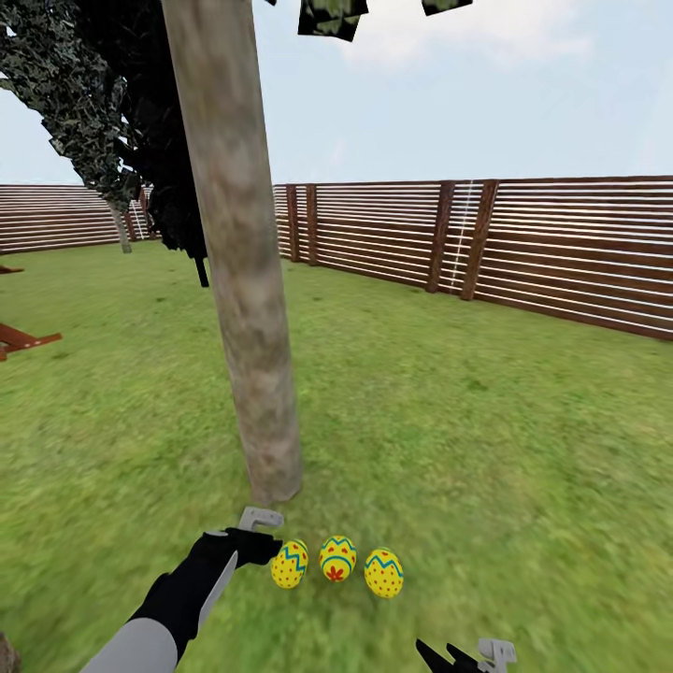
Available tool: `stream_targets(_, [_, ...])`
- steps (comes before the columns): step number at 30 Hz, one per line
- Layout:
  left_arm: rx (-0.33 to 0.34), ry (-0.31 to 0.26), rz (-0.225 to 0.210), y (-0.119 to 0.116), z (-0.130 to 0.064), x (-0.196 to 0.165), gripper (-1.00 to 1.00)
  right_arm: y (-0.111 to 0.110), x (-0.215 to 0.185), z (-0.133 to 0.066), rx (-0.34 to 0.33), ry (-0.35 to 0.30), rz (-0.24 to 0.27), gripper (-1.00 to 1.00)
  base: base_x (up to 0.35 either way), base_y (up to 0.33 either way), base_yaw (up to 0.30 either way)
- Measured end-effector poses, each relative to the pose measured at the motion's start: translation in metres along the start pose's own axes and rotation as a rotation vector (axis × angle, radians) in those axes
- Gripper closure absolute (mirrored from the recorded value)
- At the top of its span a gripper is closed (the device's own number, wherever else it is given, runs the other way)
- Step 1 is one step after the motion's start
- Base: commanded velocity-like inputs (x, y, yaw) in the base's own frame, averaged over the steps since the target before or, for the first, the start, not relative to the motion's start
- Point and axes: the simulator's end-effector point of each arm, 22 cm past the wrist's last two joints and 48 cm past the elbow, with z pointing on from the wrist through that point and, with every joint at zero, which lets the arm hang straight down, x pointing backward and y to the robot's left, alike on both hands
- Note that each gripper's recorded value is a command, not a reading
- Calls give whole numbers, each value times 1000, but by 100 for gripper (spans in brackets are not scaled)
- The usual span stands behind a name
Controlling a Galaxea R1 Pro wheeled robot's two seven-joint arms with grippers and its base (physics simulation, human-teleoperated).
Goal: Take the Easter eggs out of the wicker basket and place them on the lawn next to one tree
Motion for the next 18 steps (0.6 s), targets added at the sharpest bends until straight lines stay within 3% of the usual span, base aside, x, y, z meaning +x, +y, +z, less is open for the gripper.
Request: stream_targets(18, [4,22,5,-3,-17,0,-100,20,-12,-13,3,17,15,-100,0,0,0])
